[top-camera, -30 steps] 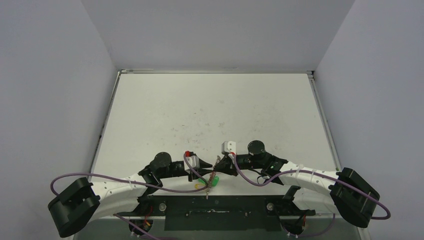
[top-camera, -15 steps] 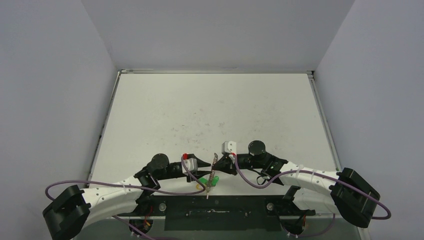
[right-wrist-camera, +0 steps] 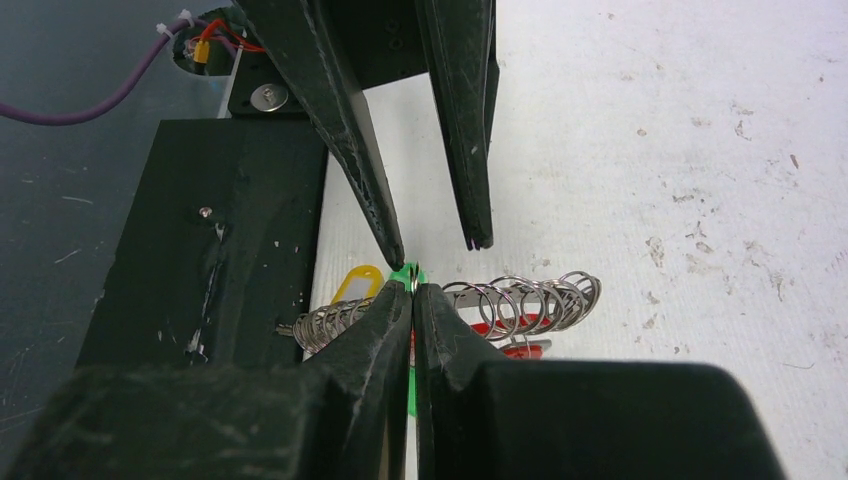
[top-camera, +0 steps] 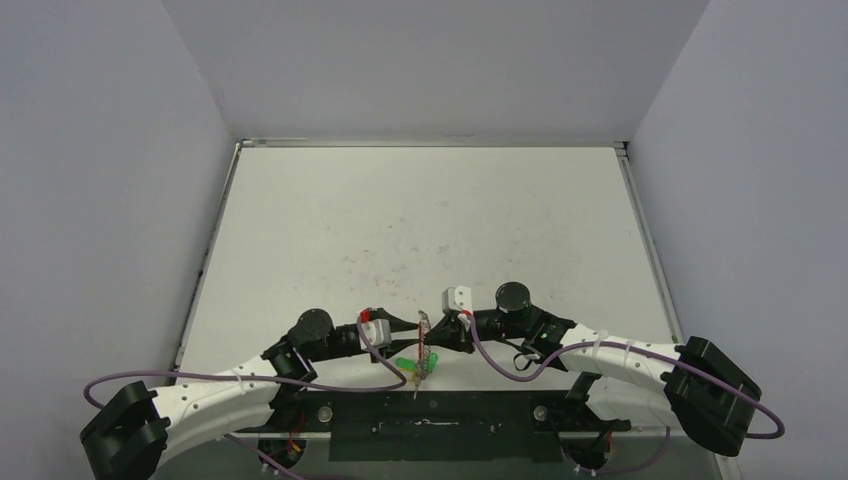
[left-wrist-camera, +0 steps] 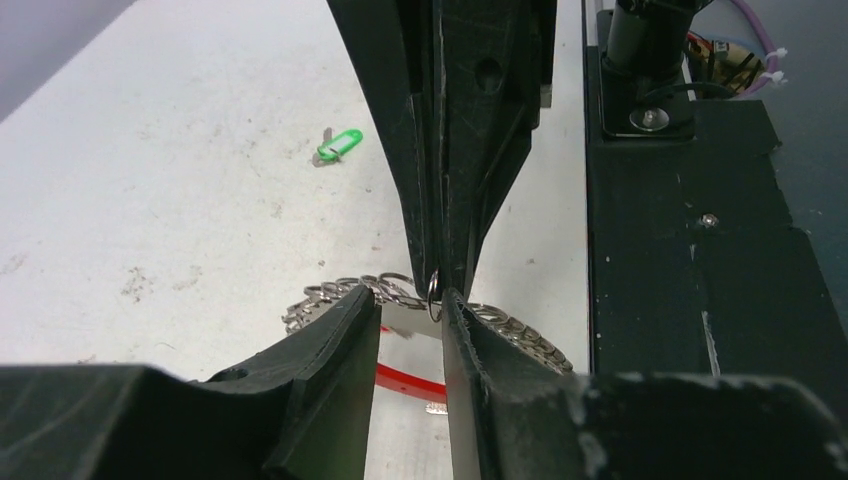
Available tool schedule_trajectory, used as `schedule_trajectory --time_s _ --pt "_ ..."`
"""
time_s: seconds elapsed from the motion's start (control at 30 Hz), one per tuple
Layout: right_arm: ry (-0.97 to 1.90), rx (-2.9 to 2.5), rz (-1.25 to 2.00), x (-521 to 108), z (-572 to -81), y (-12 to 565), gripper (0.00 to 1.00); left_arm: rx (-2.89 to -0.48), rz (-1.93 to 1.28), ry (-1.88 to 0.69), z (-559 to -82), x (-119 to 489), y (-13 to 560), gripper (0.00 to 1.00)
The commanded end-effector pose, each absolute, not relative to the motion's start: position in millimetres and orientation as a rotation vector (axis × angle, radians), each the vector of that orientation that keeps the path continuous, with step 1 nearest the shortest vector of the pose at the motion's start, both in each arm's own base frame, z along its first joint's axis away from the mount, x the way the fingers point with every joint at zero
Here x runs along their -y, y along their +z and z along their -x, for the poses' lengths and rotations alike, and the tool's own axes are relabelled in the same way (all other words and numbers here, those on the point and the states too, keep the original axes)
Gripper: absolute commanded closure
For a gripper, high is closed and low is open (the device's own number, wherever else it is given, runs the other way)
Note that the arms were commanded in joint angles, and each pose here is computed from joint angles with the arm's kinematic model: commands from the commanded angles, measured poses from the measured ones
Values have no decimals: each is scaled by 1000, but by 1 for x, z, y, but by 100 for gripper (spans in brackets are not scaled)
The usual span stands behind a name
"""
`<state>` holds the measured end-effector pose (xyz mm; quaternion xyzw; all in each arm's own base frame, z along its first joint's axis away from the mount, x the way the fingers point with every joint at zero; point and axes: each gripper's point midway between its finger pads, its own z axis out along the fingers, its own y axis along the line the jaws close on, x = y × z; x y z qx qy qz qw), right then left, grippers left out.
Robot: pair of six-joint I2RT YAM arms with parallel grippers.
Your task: Put the keys on the keyring
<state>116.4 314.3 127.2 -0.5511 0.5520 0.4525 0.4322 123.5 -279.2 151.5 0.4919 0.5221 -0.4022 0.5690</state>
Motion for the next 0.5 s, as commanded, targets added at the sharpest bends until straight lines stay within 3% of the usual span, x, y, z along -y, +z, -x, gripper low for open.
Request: schedule_trajectory --time_s 0.0,0.2,0.47 --pt "1133 -1196 1364 -326 -118 171 100 -1197 -1175 -959 -124 286 157 74" --pt "1133 -1203 1364 -326 -118 170 100 -1190 -1185 -991 -121 291 155 82" --pt "1134 -1211 1365 -327 -119 167 100 -1169 -1164 -1012 -121 295 162 84"
